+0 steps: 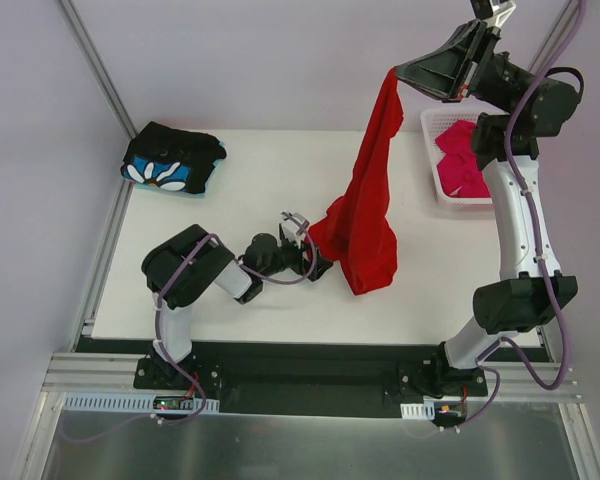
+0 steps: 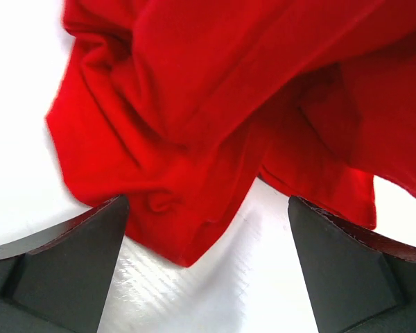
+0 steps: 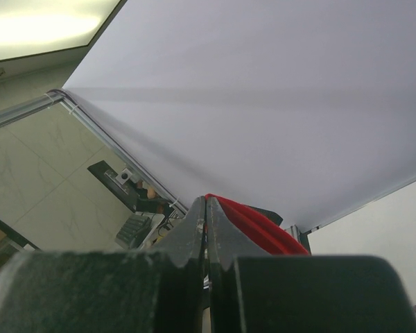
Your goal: Fold and stack the t-shirts
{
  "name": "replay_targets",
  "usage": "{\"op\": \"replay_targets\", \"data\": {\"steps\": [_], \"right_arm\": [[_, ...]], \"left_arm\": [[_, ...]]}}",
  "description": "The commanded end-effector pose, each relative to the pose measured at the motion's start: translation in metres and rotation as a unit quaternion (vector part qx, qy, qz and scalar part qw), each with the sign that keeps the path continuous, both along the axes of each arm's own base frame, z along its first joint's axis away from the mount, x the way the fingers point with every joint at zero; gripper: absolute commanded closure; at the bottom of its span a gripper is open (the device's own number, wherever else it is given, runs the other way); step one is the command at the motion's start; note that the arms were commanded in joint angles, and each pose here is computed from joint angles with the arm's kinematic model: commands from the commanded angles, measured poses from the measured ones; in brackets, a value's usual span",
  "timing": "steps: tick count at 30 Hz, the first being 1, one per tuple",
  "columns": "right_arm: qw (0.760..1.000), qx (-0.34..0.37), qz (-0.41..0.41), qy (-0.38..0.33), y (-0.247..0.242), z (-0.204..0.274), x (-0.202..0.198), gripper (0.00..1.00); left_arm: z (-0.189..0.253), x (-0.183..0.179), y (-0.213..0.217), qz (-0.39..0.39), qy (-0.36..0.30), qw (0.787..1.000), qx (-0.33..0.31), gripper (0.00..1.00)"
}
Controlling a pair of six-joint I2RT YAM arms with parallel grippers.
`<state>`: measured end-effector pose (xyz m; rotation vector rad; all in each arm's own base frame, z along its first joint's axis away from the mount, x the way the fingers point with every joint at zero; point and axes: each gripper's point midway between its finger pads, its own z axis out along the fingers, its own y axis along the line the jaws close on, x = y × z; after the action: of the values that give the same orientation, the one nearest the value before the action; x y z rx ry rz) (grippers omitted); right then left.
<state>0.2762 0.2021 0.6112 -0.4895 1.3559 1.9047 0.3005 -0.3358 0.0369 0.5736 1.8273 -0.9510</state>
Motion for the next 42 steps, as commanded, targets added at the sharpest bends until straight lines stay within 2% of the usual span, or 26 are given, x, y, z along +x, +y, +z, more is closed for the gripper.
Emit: {"op": "replay_targets", "data": {"steps": [1,8,10,11,14,21,26,42], "right_arm": [[0.998,0.002,0.007,-0.068,0.0,0.017,-0.032,0.99],[0.999,0.002,0.007,-0.05,0.001,0.014,-0.021,0.99],[0.997,-0.002,-0.004,-0.075,-0.001,0.021,-0.023,0.99],[0.998,-0.009,-0.014,-0.06,-0.003,0.022,-0.018,0.99],[0.996,-0.018,-0.04,-0.074,-0.008,0.031,-0.016,0.99],[0.996,-0.016,-0.038,-0.074,-0.009,0.032,-0.02,0.99],[0.996,-0.016,-0.04,-0.079,-0.009,0.033,-0.024,0.99],[0.996,-0.002,-0.025,-0.087,-0.008,0.039,-0.033,0.99]], "left_arm": [[0.079,0.011,-0.013,-0.027,-0.121,0.987,-0.105,0.01],[0.09,0.007,-0.011,-0.042,-0.134,0.986,-0.087,0.01],[0.098,0.006,-0.018,-0.055,-0.134,0.985,-0.098,0.01],[0.1,0.006,-0.021,-0.06,-0.133,0.984,-0.103,0.01],[0.101,0.007,-0.029,-0.07,-0.123,0.984,-0.112,0.01],[0.09,0.01,-0.055,-0.103,-0.086,0.982,-0.13,0.01],[0.088,0.01,-0.077,-0.121,-0.093,0.98,-0.129,0.01],[0.054,0.026,-0.069,-0.046,-0.116,0.992,-0.031,0.01]]}}
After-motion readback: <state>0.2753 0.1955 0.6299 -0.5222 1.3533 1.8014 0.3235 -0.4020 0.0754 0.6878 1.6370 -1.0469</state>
